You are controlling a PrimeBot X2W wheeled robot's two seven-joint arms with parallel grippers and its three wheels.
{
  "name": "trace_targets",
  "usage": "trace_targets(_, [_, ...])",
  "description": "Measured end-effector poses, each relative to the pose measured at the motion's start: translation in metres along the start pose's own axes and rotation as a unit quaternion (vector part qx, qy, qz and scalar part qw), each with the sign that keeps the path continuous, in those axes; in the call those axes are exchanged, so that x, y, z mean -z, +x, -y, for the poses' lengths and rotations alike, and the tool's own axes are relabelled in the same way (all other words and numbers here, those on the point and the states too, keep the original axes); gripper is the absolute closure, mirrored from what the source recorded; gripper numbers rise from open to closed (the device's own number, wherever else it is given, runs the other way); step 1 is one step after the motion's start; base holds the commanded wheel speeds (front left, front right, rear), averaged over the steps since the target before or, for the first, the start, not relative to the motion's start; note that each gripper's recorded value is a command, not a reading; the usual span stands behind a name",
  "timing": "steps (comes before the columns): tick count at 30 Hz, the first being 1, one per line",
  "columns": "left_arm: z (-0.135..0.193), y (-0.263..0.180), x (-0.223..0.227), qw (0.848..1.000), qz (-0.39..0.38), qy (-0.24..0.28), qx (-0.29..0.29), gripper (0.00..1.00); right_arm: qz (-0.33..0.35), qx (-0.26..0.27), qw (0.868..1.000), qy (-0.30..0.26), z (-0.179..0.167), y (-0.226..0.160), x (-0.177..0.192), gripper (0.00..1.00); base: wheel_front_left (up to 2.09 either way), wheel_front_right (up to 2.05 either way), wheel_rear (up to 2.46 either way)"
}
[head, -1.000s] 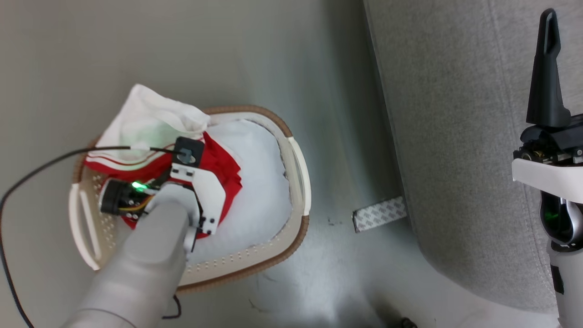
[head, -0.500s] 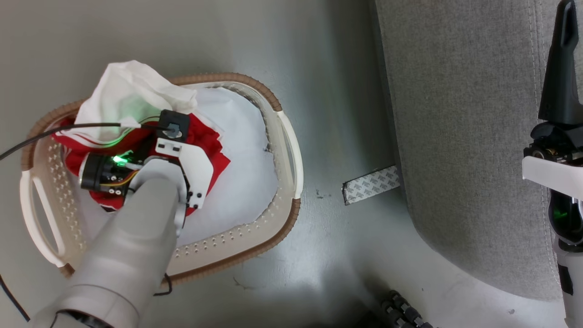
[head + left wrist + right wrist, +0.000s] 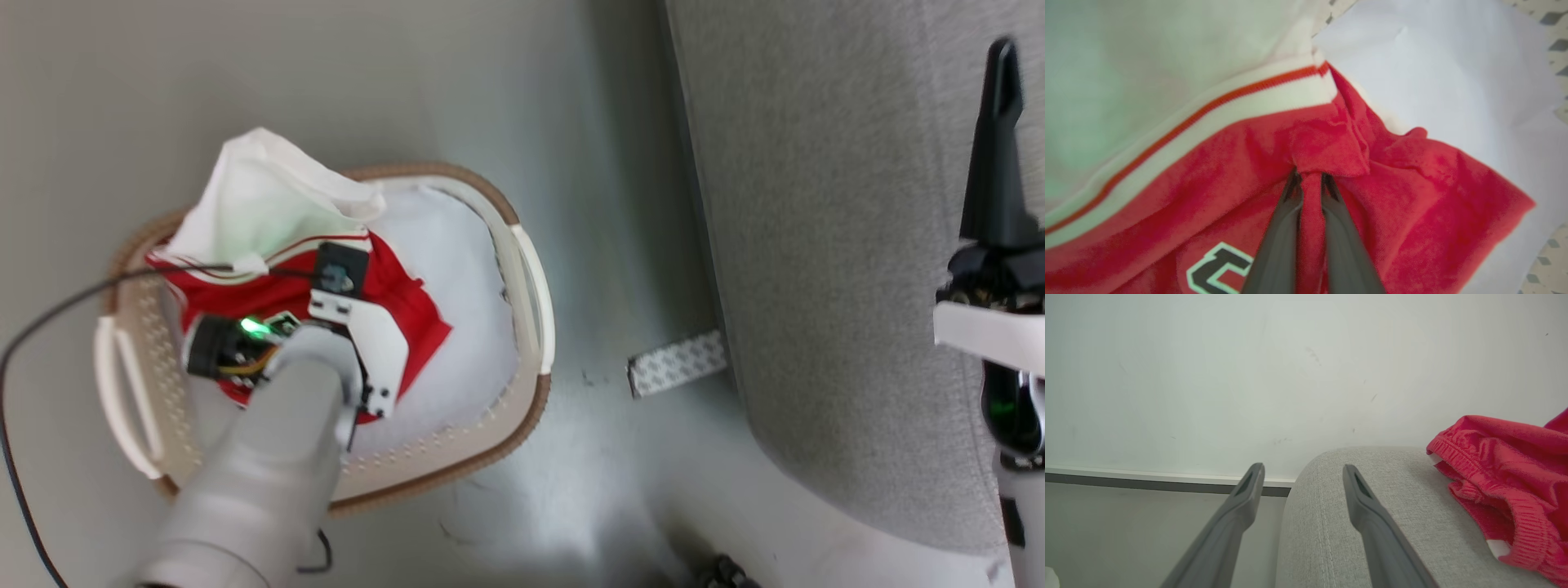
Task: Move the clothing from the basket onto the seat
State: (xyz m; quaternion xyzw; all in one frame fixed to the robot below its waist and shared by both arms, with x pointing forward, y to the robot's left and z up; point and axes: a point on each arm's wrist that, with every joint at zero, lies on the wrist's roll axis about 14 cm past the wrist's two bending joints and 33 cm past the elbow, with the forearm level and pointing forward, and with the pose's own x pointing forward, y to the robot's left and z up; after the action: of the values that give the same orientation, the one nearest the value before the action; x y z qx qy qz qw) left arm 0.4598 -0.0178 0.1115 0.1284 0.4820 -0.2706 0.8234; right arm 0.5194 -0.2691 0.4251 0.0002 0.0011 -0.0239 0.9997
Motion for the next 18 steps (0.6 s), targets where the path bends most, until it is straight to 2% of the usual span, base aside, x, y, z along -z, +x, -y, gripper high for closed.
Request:
trace_targets(7, [0.0, -0.049, -0.033, 0.996, 0.075, -0.044, -0.009, 1.0, 0.008, 0.005, 1.0, 0.003, 0.001, -0.024, -0.025, 0.0, 0.0, 0.0, 0.0])
trace_targets(11, [0.001, -0.085, -0.05, 0.991, 0.124, -0.052, -0.01, 1.0, 0.008, 0.004, 1.0, 0.004, -0.001, -0.046, -0.037, 0.0, 0.0, 0.0, 0.0])
trace_targets(18, [-0.003, -0.155, -0.083, 0.975, 0.209, -0.069, -0.03, 1.0, 0.013, -0.016, 1.0, -0.003, -0.016, -0.087, -0.06, 0.0, 0.0, 0.0, 0.0])
